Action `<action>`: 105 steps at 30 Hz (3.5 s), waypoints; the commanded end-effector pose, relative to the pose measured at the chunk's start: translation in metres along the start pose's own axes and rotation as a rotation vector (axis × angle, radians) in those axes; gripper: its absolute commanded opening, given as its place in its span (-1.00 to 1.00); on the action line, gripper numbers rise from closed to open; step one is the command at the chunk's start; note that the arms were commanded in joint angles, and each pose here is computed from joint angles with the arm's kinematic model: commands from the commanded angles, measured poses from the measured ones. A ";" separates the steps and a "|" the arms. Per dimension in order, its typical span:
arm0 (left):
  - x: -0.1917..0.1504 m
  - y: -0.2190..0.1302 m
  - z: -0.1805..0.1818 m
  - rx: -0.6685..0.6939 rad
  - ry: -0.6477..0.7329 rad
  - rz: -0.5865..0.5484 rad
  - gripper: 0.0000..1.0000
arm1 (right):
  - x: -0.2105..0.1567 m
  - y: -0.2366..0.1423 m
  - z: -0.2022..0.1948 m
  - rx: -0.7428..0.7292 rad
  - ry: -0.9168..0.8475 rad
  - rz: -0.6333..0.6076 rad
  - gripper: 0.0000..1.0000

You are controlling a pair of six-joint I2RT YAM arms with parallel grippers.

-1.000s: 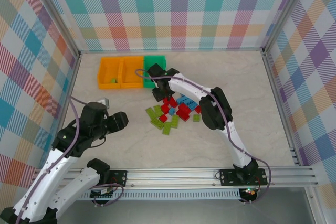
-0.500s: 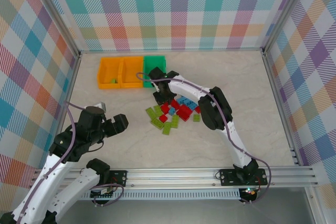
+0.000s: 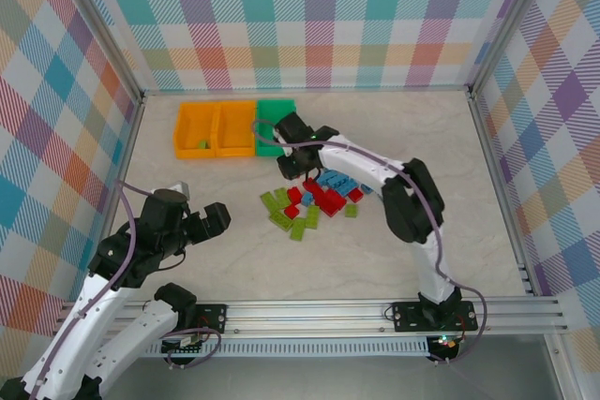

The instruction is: Sort the legos into containers by color

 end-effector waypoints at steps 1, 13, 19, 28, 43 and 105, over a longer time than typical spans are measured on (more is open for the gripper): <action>0.001 -0.002 0.000 -0.004 -0.011 -0.023 0.98 | 0.044 -0.034 0.002 0.040 0.000 -0.312 -0.70; -0.003 -0.006 0.004 0.000 -0.090 -0.042 0.99 | 0.093 0.028 -0.007 0.037 0.008 -0.476 -0.71; -0.006 -0.010 0.008 0.013 -0.098 -0.043 0.99 | 0.098 0.065 -0.022 0.037 0.013 -0.404 -0.38; -0.005 0.003 0.004 -0.001 -0.098 -0.028 1.00 | 0.098 0.021 -0.016 0.098 0.003 -0.417 -0.12; 0.033 0.054 -0.076 -0.321 0.206 0.050 0.96 | -0.065 -0.130 -0.045 0.240 0.121 -0.178 0.93; 0.027 0.338 -0.185 -0.230 1.066 0.557 -0.40 | -0.204 -0.240 -0.063 0.252 0.503 -0.100 1.00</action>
Point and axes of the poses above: each hand's point on the last joint's axis, 136 mm out from that joint toward the fingers, its own y axis out along the fingers, its own z axis along the line the jaws close on, x = y × z, the point moved 10 cm from there along -y, back along the fingers, and after that the axes turned 5 degrees about y, right-handed, at the moved point
